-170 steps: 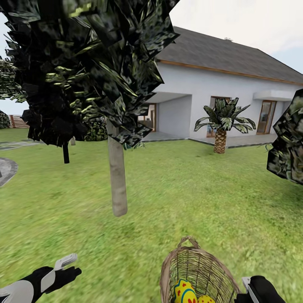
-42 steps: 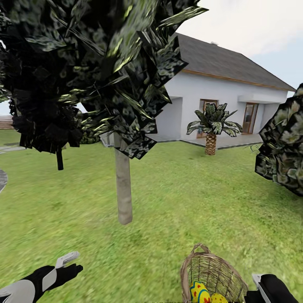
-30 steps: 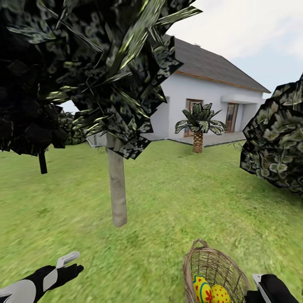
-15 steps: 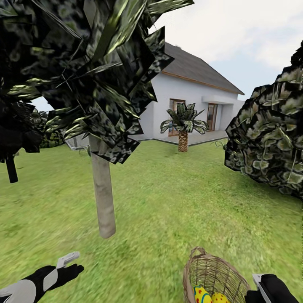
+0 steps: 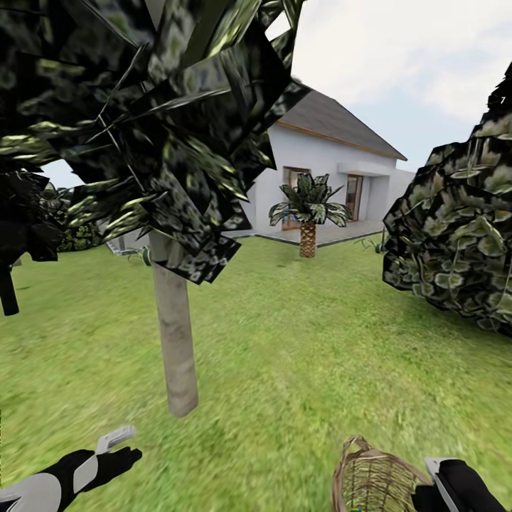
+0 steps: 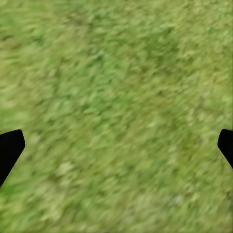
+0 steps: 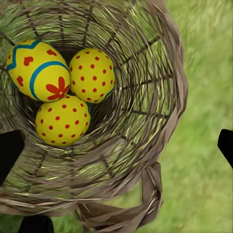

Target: Take the three Easter eggs out of the wicker basket on the lawn in the garden, then place them on the lawn next to a single tree (choose any tree) so that all three eggs are next to the same tree and none are left in the basket.

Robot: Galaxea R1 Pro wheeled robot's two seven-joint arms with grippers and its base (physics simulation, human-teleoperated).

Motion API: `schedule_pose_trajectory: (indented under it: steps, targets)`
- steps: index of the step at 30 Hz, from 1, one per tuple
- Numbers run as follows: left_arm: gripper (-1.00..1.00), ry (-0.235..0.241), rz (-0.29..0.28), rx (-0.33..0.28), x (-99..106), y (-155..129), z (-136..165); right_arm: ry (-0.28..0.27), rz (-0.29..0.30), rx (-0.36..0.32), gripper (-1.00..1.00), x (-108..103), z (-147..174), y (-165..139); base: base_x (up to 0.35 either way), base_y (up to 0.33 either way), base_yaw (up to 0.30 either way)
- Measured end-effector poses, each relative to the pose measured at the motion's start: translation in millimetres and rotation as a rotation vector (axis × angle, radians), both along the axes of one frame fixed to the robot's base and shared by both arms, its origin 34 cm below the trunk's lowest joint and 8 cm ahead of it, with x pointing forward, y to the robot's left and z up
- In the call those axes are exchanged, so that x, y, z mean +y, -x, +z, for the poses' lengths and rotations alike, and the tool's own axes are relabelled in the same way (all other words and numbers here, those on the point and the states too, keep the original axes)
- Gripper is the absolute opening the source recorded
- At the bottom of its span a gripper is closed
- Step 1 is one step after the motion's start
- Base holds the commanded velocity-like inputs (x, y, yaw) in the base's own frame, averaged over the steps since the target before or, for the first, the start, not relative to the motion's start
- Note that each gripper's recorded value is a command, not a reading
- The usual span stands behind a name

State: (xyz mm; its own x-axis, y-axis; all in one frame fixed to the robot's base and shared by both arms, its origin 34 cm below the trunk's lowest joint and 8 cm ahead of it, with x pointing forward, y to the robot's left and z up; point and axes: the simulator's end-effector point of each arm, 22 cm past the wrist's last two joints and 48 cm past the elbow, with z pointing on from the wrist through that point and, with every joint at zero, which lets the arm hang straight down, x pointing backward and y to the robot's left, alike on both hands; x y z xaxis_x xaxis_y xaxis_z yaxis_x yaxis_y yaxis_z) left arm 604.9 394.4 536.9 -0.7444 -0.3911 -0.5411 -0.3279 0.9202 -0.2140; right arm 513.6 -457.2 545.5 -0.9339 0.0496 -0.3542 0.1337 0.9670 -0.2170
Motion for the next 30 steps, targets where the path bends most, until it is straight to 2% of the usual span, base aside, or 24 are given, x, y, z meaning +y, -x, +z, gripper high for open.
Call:
schedule_pose_trajectory:
  steps: [15,30]
  targets:
    - [1.0,0.005,-0.003,0.002,-4.6,-0.1,-1.1,0.0,0.0,0.002,1.0,0.2,0.0,0.2,0.001,0.012,0.0]
    - [1.0,0.005,-0.003,0.003,-4.8,-3.8,28.1,0.003,0.005,0.001,1.0,1.5,29.1,-4.5,0.0,0.0,0.0]
